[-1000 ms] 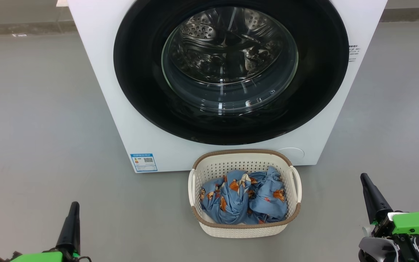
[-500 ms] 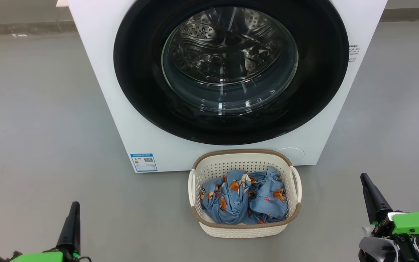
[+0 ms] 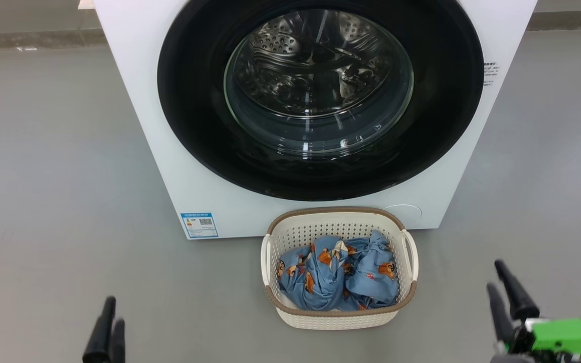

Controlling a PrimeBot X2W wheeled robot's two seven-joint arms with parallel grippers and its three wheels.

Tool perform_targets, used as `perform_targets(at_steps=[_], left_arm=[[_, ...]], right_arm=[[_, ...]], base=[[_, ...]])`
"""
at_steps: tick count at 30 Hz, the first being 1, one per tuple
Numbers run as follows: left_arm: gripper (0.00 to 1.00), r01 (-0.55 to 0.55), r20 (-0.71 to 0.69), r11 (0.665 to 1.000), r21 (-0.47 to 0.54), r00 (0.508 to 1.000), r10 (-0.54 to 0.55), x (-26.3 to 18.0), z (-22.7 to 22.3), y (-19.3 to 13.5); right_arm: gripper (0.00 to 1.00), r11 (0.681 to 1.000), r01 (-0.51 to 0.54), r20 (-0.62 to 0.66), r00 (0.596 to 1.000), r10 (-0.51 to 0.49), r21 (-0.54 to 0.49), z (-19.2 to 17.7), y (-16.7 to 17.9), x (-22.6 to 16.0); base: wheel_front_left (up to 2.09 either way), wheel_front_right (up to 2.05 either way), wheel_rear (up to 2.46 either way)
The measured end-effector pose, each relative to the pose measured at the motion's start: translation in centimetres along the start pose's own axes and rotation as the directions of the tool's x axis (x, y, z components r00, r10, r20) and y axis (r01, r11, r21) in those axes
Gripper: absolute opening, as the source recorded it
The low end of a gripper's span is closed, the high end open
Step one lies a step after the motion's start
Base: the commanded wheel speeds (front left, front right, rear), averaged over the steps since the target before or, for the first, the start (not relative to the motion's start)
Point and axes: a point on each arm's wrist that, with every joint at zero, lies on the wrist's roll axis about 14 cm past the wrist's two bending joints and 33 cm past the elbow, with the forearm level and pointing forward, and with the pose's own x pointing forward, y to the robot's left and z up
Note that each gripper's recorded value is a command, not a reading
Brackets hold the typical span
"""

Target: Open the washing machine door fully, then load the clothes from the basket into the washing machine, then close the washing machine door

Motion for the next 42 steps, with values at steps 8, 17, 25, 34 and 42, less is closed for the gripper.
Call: perform_targets(at_steps=[8, 17, 25, 34, 42], left_arm=[[1.0, -0.044, 0.009, 0.999, 0.001, 0.999, 0.044, -0.7, -0.2, 1.6], [1.0, -0.034, 0.028, 0.997, 0.069, 0.999, 0.032, -0.6, 0.1, 1.2], [1.0, -0.022, 0.042, 0.99, 0.142, 0.999, 0.016, -0.7, 0.4, 0.7], [1.0, -0.011, 0.06, 0.97, 0.243, 0.998, -0.004, -0.7, 0.7, 0.1], [1.0, -0.002, 0.06, 0.937, 0.35, 0.998, -0.021, -0.8, 0.7, -0.3]], right_arm=[[1.0, 0.999, 0.05, 0.003, 0.999, -0.05, 0.011, -0.3, -1.8, -0.7], [1.0, 0.997, 0.046, 0.006, 0.999, -0.046, -0.061, -0.4, -1.8, -0.6], [1.0, 0.987, 0.025, -0.008, 1.0, -0.027, -0.158, -1.1, -1.3, -0.5], [1.0, 0.96, -0.004, -0.017, 1.0, -0.001, -0.279, -1.4, -0.7, -0.4], [1.0, 0.919, -0.033, -0.029, 0.999, 0.024, -0.394, -1.8, -0.2, -0.3]], base=[[0.0, 0.0, 0.0], [0.0, 0.0, 0.0], [0.0, 0.0, 0.0], [0.0, 0.0, 0.0], [0.0, 0.0, 0.0]])
